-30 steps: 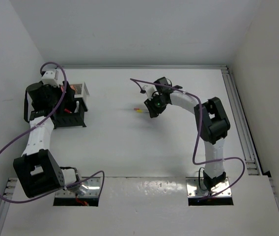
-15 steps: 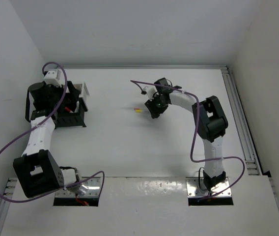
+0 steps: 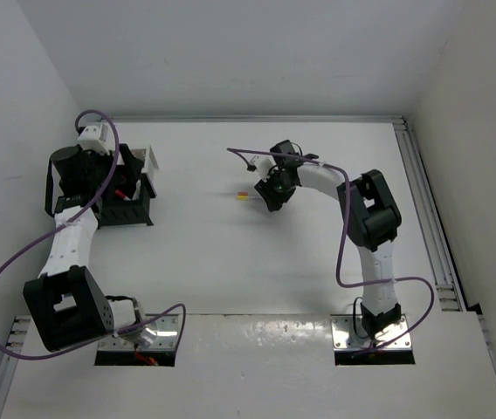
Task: Sort the stationery into containers
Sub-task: Pick up the pen from the center of the board.
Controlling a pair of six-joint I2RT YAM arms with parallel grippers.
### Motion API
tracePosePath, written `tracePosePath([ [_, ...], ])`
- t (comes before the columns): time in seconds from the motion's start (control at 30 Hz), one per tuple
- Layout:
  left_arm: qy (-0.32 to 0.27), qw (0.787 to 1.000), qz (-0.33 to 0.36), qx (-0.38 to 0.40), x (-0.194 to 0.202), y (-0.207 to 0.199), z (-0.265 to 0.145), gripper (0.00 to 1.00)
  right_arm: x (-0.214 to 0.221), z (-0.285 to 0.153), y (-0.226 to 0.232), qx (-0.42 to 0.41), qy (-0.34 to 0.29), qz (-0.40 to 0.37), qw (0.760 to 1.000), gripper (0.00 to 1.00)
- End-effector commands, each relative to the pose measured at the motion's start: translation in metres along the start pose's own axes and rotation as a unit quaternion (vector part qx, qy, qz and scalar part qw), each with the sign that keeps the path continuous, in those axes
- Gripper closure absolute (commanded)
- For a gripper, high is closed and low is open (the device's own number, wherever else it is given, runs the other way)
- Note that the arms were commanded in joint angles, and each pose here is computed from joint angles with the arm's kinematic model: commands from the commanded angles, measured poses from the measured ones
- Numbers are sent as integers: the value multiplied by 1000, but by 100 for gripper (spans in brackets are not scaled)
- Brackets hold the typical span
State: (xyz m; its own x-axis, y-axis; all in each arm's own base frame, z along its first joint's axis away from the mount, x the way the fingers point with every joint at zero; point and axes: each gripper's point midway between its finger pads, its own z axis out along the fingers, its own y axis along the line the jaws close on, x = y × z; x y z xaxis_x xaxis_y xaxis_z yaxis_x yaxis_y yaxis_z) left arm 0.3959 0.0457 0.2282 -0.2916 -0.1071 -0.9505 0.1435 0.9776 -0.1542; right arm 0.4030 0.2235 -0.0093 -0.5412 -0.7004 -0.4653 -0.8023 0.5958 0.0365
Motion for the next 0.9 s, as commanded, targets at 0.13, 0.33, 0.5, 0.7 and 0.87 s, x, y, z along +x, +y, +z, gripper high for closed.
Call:
tracePosePath([
  [0.13, -33, 999, 9, 17, -28, -11, -4, 0, -23, -9, 4, 3, -8, -20, 1000, 49],
  [0.33, -32, 999, 8, 17, -28, -11, -4, 0, -24, 8, 5, -17, 12, -12, 1000, 49],
  [0.5, -29, 999, 8, 15, -26, -9, -2, 0, -28, 20, 9, -21, 16, -22, 999, 49],
  [0.7, -29, 999, 8, 17, -26, -9, 0, 0, -35, 30, 14, -30, 16, -29, 999, 47],
  [0.87, -29, 999, 11, 15, -29, -8, 0, 0, -37, 35, 26, -39, 17, -43, 998, 51],
])
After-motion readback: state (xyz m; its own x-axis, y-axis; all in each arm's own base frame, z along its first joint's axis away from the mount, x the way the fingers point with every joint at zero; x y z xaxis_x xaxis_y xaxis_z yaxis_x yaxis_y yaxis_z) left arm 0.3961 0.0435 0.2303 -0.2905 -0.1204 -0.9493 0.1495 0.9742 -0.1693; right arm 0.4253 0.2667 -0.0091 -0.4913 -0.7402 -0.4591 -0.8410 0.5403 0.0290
